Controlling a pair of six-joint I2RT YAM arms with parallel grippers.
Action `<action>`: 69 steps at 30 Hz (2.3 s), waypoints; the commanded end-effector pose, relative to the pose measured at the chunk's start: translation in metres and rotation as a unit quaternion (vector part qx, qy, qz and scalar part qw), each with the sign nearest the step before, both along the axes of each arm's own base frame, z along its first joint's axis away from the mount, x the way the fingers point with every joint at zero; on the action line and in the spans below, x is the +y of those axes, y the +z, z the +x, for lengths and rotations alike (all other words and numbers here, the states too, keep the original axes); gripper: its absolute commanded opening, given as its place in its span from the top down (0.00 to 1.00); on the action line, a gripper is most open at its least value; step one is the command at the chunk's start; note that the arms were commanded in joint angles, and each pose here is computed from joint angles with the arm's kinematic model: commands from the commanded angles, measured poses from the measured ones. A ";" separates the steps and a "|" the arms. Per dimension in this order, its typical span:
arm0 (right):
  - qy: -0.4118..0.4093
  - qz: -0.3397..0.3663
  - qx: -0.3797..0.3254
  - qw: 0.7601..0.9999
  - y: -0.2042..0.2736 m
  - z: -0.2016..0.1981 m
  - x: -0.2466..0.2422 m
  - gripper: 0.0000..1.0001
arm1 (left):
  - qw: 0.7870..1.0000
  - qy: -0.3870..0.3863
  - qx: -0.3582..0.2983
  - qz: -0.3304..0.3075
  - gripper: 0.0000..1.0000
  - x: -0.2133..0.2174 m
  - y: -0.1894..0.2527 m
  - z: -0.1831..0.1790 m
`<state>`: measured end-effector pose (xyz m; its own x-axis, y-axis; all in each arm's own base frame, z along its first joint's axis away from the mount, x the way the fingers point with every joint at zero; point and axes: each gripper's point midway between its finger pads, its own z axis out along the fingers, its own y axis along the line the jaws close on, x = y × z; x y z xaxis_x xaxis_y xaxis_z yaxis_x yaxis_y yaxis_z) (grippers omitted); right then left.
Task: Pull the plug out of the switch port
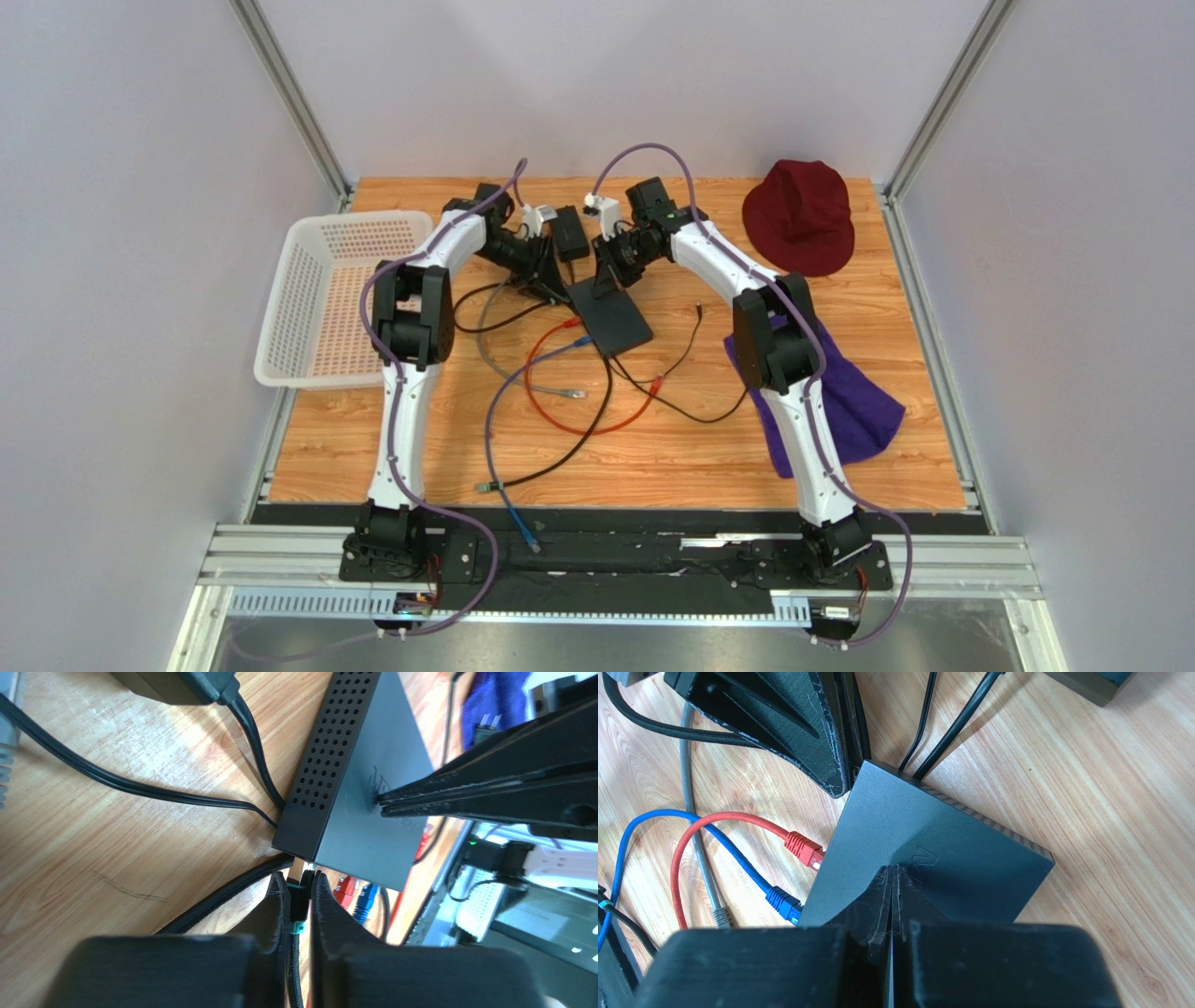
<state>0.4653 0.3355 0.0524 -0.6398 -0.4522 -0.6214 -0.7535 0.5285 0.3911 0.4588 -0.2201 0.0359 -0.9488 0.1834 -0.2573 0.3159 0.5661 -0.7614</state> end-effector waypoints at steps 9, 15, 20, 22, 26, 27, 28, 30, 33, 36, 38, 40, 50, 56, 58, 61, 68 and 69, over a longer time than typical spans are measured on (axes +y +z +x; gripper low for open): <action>-0.003 -0.096 0.059 0.994 -0.070 -0.029 -0.025 1.00 | 0.989 0.064 -0.044 0.122 0.36 0.018 0.020 0.023; 0.005 -0.101 0.054 0.993 -0.069 -0.033 -0.022 1.00 | 0.991 0.073 -0.028 0.104 0.50 0.025 0.019 0.019; 0.005 -0.106 0.053 0.993 -0.072 -0.034 -0.022 1.00 | 0.996 0.077 -0.006 0.047 0.50 0.021 0.030 0.019; 0.005 -0.108 0.053 0.993 -0.072 -0.034 -0.022 1.00 | 0.997 0.075 0.001 0.035 0.52 0.018 0.028 0.017; 0.009 -0.112 0.049 0.992 -0.072 -0.036 -0.022 1.00 | 0.997 0.074 0.013 0.024 0.54 0.015 0.023 0.015; 0.009 -0.112 0.049 0.992 -0.072 -0.036 -0.022 1.00 | 0.997 0.071 0.014 0.020 0.54 0.013 0.023 0.015; 0.009 -0.113 0.048 0.992 -0.072 -0.036 -0.022 1.00 | 0.997 0.070 0.016 0.017 0.54 0.012 0.022 0.014; 0.009 -0.115 0.048 0.992 -0.073 -0.036 -0.023 1.00 | 0.998 0.068 0.016 0.011 0.54 0.010 0.024 0.014; 0.011 -0.115 0.046 0.992 -0.072 -0.036 -0.023 1.00 | 0.998 0.061 0.016 0.002 0.54 0.005 0.025 0.013; 0.011 -0.117 0.047 0.992 -0.073 -0.036 -0.024 1.00 | 0.998 0.052 0.017 -0.009 0.54 -0.001 0.026 0.011; 0.011 -0.116 0.045 0.992 -0.072 -0.036 -0.023 1.00 | 0.999 0.050 0.019 -0.007 0.57 -0.003 0.024 0.010; 0.012 -0.118 0.046 0.992 -0.073 -0.037 -0.023 1.00 | 0.999 0.048 0.023 -0.006 0.59 -0.004 0.022 0.008; 0.019 -0.127 0.043 0.991 -0.076 -0.041 -0.024 1.00 | 0.998 0.041 0.029 -0.023 0.64 -0.006 0.020 0.007; 0.022 -0.132 0.038 0.990 -0.075 -0.041 -0.025 1.00 | 0.999 0.039 0.026 -0.016 0.64 -0.006 0.015 0.007; 0.022 -0.134 0.040 0.990 -0.078 -0.042 -0.025 1.00 | 0.999 0.040 0.024 -0.004 0.64 -0.003 0.011 0.007; 0.022 -0.135 0.039 0.990 -0.077 -0.042 -0.026 1.00 | 0.999 0.037 0.025 0.005 0.64 -0.001 0.006 0.005; 0.022 -0.136 0.039 0.990 -0.078 -0.042 -0.025 1.00 | 0.999 0.030 0.026 0.007 0.64 -0.005 0.001 0.004; 0.022 -0.136 0.038 0.990 -0.077 -0.041 -0.025 1.00 | 0.999 0.028 0.026 0.007 0.64 -0.007 0.001 0.004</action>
<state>0.4644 0.3362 0.0516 -0.5811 -0.5053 -0.6379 -0.7901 0.5380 0.2936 0.4641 -0.2186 0.0374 -0.9763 0.0991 -0.1923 0.2126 0.6035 -0.7685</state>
